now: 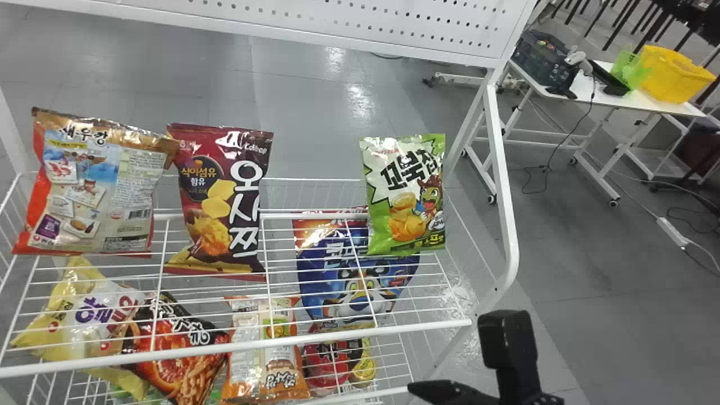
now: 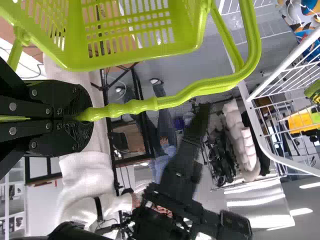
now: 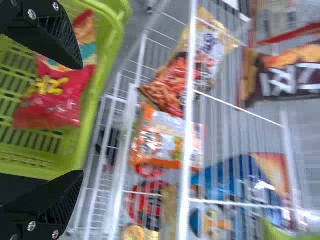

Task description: Hold basket handle with left hand then pick Jagalchi snack with right hand and place into basket

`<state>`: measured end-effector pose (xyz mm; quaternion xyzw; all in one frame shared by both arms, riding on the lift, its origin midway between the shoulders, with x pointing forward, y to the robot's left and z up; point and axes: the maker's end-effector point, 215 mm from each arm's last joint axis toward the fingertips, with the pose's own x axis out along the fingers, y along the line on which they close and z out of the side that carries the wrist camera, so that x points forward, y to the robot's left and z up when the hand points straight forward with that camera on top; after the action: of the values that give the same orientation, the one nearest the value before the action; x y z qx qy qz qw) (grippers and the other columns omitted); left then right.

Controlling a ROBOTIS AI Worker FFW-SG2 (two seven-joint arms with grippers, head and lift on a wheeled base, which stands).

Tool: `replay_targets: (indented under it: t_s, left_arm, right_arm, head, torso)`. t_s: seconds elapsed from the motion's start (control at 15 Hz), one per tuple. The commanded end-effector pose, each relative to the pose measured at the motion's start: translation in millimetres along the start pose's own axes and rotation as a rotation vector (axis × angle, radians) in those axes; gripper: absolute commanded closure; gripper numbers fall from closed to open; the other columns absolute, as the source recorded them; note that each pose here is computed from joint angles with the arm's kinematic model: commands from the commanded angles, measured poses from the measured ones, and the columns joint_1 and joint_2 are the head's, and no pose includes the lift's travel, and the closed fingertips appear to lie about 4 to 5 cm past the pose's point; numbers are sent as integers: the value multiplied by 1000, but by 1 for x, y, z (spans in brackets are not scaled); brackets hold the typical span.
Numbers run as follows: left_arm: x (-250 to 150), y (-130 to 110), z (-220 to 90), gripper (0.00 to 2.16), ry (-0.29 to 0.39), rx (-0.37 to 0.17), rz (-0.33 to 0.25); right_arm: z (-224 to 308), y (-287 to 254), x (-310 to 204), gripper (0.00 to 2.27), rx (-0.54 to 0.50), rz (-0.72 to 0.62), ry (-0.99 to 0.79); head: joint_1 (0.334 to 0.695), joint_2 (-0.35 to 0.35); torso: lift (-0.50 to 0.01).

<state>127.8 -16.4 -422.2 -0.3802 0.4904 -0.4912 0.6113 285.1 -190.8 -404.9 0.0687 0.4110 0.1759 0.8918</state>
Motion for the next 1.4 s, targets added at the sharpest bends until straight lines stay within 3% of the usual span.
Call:
replay_targets:
  t_s: [0.0, 0.27, 0.67, 1.33]
  left_arm:
    - [0, 0, 0, 1214, -1, -1, 0]
    - [2, -1, 3, 1214, -8, 11, -6]
    - [2, -2, 2, 1214, -16, 11, -11]
    - [2, -3, 0, 1214, -31, 11, -12]
  right_arm:
    - [44, -5, -4, 53, -3, -13, -150]
    - [102, 2, -6, 60, -80, -34, -402]
    - [119, 18, -15, 63, -151, -22, -698]
    - [106, 17, -40, 63, -153, -40, -797]
  head:
    - [695, -350]
    - [695, -350]
    - [695, -350]
    - [695, -350]
  torso:
    - [-10]
    - [-10]
    - [-10]
    - [-10]
